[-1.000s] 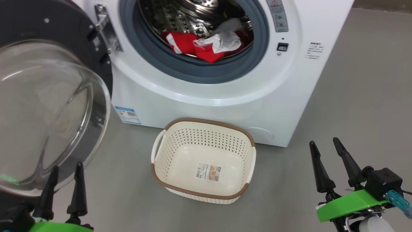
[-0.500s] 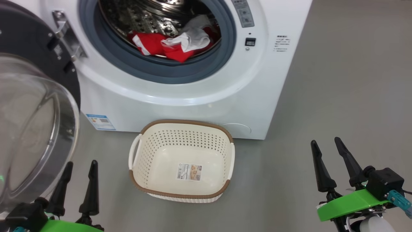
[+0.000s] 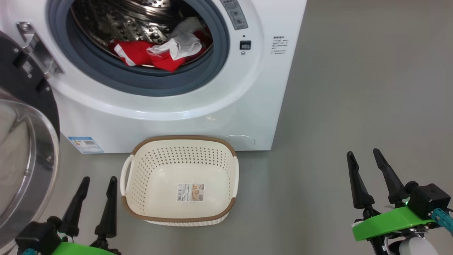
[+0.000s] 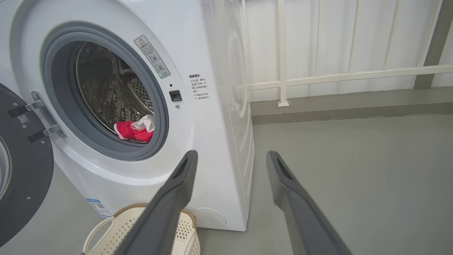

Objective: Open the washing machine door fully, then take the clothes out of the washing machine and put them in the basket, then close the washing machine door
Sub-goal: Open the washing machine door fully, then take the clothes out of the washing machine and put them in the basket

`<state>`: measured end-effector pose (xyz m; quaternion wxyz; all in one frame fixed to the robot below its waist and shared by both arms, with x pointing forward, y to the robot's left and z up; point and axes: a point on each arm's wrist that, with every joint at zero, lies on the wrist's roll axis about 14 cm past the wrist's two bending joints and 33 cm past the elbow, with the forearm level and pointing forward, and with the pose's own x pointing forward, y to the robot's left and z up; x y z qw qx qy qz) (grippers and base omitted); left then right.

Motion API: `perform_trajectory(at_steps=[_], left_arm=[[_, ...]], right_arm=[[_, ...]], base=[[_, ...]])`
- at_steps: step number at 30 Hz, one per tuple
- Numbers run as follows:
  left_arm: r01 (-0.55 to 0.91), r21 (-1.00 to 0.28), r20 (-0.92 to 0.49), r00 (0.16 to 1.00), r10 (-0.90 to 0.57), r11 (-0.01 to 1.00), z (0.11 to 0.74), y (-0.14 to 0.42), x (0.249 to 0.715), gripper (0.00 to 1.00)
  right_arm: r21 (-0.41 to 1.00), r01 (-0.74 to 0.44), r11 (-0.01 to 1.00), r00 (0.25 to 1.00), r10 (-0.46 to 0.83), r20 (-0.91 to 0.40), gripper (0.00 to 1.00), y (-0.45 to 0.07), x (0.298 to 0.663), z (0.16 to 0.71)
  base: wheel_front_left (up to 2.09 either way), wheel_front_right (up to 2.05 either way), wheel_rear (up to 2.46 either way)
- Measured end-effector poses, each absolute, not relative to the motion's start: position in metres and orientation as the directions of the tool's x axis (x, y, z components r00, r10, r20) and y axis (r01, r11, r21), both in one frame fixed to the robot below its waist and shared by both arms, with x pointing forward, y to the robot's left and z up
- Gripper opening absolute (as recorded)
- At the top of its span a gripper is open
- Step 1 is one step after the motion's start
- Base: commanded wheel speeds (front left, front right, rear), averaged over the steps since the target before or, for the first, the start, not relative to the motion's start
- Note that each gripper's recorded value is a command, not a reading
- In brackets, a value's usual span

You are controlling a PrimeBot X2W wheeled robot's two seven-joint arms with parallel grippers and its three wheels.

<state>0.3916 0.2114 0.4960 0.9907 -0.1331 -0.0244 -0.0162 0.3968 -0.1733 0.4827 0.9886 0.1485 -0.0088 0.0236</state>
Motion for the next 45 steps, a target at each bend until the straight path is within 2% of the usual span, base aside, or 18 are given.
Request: perform_trajectory(at_steps=[14, 45], left_arm=[[0.082, -0.263, 0.047, 0.996, -0.072, 0.961, 0.493, 0.197, 0.399, 1.0], [0.085, -0.31, 0.048, 0.996, -0.074, 0.947, 0.494, 0.198, 0.398, 1.0]], right_arm=[[0.292, -0.011, 0.956, 1.0, 0.006, 0.018, 1.0, -0.186, 0.392, 0.481], [0.298, -0.02, 0.954, 1.0, 0.018, 0.009, 1.0, -0.18, 0.395, 0.477]], base=[[0.0, 0.0, 0.0], [0.12, -0.12, 0.0]])
